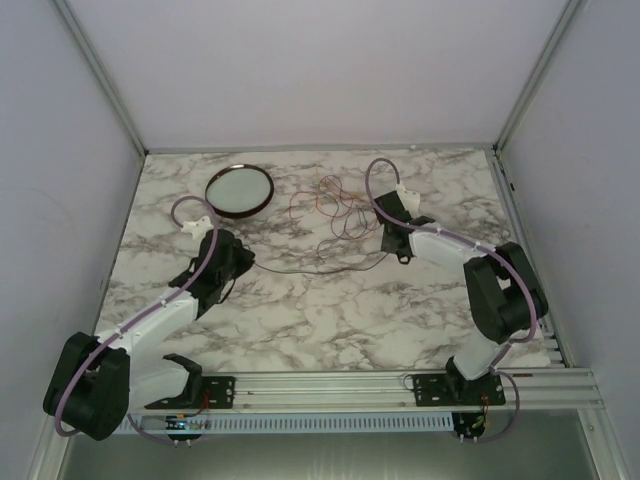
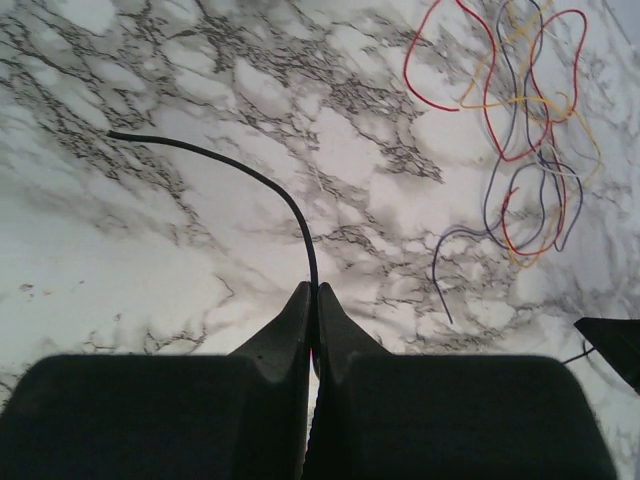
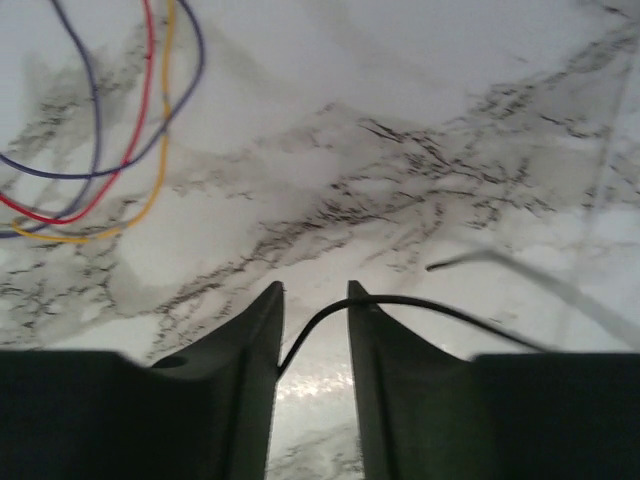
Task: Zip-tie the wires
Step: Place the cable at the center of the board.
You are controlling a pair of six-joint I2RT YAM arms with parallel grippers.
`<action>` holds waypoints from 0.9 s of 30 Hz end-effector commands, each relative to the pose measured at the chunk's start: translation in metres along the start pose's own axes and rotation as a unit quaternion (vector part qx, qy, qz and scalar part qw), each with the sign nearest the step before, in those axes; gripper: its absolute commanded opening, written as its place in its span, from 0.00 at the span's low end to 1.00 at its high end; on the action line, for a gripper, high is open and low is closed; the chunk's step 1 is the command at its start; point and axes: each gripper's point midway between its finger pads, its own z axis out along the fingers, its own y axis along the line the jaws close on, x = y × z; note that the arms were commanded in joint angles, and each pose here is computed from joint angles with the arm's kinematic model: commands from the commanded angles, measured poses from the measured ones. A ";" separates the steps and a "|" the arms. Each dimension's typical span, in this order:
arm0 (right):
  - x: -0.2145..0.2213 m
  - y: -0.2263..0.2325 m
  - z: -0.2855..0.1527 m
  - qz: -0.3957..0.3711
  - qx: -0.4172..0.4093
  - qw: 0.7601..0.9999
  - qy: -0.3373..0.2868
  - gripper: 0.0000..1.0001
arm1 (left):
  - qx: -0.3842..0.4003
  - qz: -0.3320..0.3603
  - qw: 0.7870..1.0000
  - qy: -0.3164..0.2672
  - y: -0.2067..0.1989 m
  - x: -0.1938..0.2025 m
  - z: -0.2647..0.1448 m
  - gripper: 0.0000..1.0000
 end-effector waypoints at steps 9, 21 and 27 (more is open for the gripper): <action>-0.036 0.000 -0.003 0.023 -0.038 0.999 0.002 0.47 | -0.062 0.011 0.997 -0.051 0.026 -0.015 0.005 0.00; -0.029 -0.035 -0.001 0.047 -0.040 0.998 0.028 0.53 | -0.082 0.025 0.995 -0.049 0.041 -0.011 0.002 0.00; -0.010 -0.002 -0.004 0.025 -0.083 0.995 0.045 0.53 | -0.079 0.030 0.995 -0.045 0.041 -0.009 0.003 0.00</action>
